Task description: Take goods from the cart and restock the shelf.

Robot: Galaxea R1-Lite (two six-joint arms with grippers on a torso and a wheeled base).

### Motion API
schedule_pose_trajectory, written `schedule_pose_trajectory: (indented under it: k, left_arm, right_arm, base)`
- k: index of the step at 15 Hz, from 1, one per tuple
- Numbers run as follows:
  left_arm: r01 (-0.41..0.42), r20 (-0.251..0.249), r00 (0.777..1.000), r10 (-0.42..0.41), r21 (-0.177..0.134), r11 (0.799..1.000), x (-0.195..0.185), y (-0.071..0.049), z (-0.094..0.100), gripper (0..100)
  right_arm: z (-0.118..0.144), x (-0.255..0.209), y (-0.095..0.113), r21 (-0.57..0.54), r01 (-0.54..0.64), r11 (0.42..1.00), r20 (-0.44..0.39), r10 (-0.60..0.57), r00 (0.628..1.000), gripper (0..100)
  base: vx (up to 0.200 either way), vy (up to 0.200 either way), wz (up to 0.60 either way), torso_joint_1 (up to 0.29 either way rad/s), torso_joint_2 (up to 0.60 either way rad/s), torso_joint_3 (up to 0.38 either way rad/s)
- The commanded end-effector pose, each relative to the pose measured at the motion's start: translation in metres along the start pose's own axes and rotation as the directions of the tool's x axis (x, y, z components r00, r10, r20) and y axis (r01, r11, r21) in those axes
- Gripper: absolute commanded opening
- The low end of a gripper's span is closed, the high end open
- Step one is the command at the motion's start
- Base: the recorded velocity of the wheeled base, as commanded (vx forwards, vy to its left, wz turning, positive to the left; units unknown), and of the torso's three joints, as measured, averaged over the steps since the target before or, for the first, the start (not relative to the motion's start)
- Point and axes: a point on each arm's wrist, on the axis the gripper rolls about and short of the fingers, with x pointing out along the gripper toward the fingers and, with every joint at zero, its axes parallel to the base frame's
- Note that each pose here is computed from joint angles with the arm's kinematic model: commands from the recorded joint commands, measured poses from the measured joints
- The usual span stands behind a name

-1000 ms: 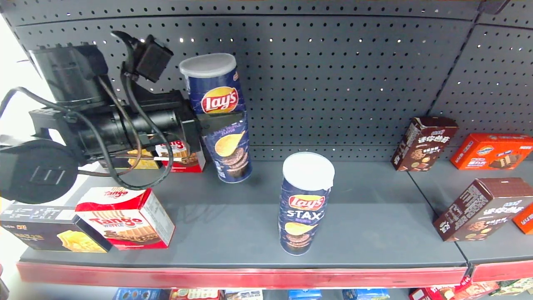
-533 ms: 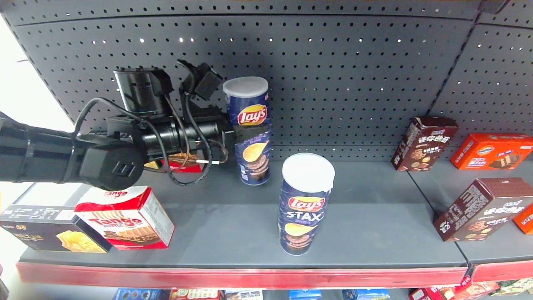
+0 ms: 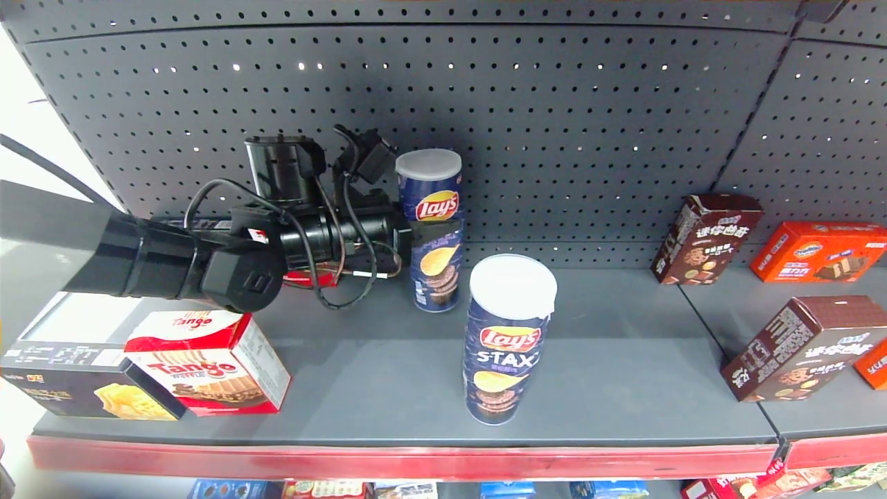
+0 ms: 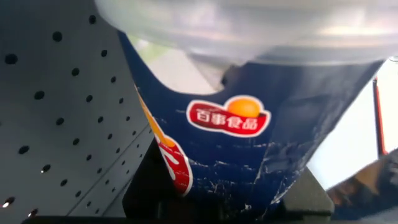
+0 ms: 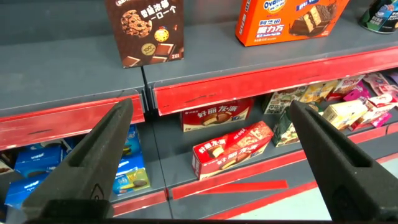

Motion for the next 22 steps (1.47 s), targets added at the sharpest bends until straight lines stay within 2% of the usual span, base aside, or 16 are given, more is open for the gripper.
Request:
schedule_pose_trajectory:
  k: [1,9,14,17,18,20,22]
  left_arm:
    - [0.002,-0.007,1.000,-0.002,-0.007,1.000,0.009,0.006,-0.009,0]
    - [0.035,0.002,0.999,-0.035,0.002,0.999,0.040,0.003,-0.018,0]
    - [0.041,-0.008,0.999,-0.041,-0.005,0.999,0.049,0.002,-0.029,0]
    - [0.042,-0.014,0.999,-0.042,0.027,0.999,0.049,0.002,-0.032,0]
    - [0.043,-0.017,0.999,-0.042,0.027,0.999,0.050,0.003,-0.033,100]
    - [0.041,-0.024,0.999,-0.040,0.024,0.999,0.048,0.002,-0.034,100]
    - [0.016,-0.017,1.000,-0.016,0.032,0.999,0.041,0.002,-0.025,100]
  right_arm:
    - [0.000,0.000,0.000,0.000,0.000,1.000,-0.001,0.000,1.000,100]
    - [0.000,0.000,0.000,0.000,0.000,1.000,-0.001,0.000,1.000,100]
    - [0.000,0.000,0.000,0.000,0.000,1.000,-0.001,0.000,1.000,100]
    - [0.000,0.000,0.000,0.000,0.000,1.000,-0.001,0.000,1.000,100]
    - [0.000,0.000,0.000,0.000,0.000,1.000,-0.001,0.000,1.000,100]
    - [0.000,0.000,0.000,0.000,0.000,1.000,-0.001,0.000,1.000,100]
    - [0.000,0.000,0.000,0.000,0.000,1.000,-0.001,0.000,1.000,100]
  base:
    - [0.000,0.000,0.00,0.000,0.00,0.000]
    - [0.000,0.000,0.00,0.000,0.00,0.000]
    - [0.000,0.000,0.00,0.000,0.00,0.000]
    - [0.000,0.000,0.00,0.000,0.00,0.000]
    - [0.000,0.000,0.00,0.000,0.00,0.000]
    - [0.000,0.000,0.00,0.000,0.00,0.000]
    - [0.000,0.000,0.00,0.000,0.00,0.000]
